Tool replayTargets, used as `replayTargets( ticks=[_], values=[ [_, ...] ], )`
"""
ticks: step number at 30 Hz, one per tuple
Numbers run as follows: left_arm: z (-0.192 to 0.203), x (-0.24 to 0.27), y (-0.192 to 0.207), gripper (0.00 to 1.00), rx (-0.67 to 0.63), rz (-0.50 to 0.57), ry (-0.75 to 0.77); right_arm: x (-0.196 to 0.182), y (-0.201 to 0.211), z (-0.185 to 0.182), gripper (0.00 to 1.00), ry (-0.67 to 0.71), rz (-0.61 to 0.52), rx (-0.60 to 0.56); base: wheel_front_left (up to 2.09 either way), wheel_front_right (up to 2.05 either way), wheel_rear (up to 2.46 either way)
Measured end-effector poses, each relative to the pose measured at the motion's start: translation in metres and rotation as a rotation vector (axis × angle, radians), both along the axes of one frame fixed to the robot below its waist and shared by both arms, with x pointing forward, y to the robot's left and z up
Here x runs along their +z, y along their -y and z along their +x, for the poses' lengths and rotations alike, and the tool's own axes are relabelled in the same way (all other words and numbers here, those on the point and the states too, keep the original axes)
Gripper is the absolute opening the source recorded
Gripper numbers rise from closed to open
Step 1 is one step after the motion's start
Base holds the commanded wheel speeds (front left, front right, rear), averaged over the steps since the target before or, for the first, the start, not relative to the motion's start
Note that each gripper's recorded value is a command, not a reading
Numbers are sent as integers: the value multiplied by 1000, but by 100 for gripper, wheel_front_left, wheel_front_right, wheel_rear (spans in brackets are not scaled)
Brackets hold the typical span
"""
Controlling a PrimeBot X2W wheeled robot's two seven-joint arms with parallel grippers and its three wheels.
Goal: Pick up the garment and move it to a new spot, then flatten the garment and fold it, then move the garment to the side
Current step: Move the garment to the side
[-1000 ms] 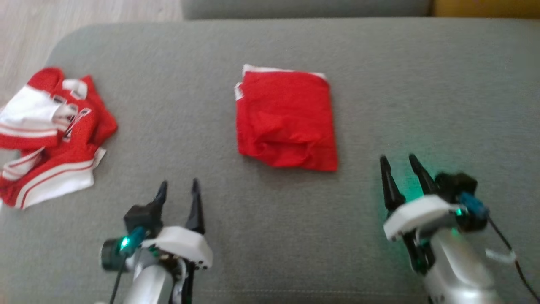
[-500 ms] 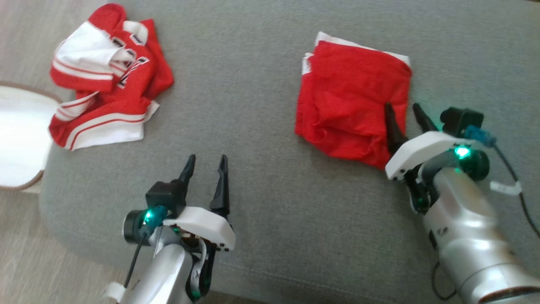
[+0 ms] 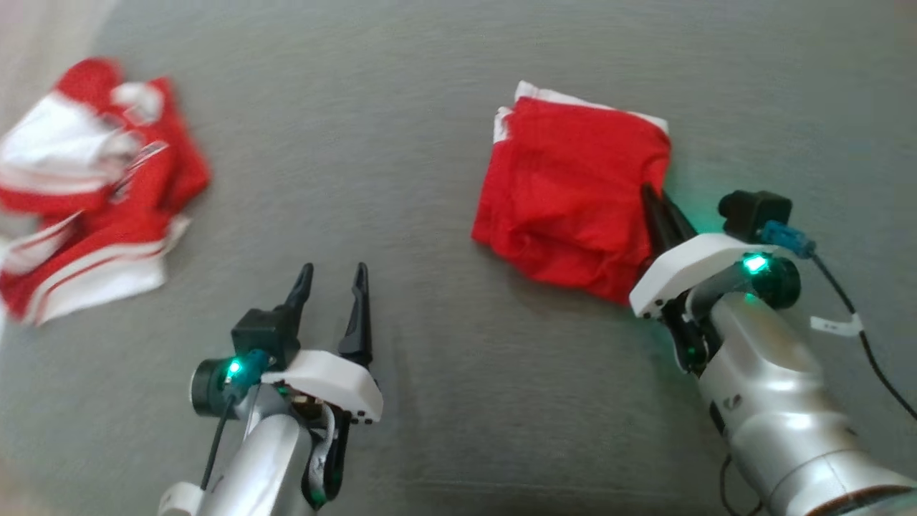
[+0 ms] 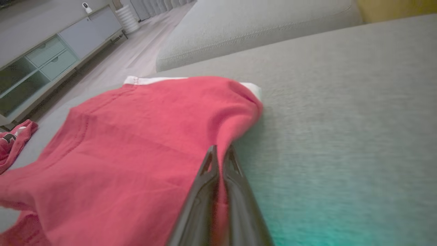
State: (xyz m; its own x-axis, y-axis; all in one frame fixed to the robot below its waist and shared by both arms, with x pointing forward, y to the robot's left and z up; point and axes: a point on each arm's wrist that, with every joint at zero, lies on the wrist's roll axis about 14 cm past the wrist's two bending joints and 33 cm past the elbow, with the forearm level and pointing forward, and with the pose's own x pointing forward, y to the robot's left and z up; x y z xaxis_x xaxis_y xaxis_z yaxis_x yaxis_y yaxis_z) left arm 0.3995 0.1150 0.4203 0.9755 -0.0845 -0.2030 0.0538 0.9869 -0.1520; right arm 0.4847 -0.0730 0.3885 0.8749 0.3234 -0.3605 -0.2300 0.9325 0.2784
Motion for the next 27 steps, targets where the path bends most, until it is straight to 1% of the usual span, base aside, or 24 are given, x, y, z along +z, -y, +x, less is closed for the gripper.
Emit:
replayTargets(
  ticks=[2,6,15,18,19,21,23,27],
  values=[
    [6,0,17,100,-51,-6,6,3,18,-8,0,10,-14,-31,0,0,0],
    [15,0,63,100,-189,-28,13,9,62,-27,0,19,-40,-121,0,0,0],
    [22,6,168,100,-484,-73,47,28,158,-71,0,51,-68,-373,0,0,0],
    [19,6,194,100,-558,-87,51,24,179,-90,0,34,-82,-434,0,0,0],
    [16,-1,208,100,-599,-91,39,18,196,-101,0,10,-114,-474,0,0,0],
    [15,-7,210,100,-609,-100,22,12,202,-101,0,-10,-148,-473,0,0,0],
    [17,-12,205,100,-597,-96,13,12,208,-93,0,-13,-199,-449,0,0,0],
    [25,-17,188,100,-558,-77,12,31,241,-63,0,17,-334,-426,0,0,0]
  ],
)
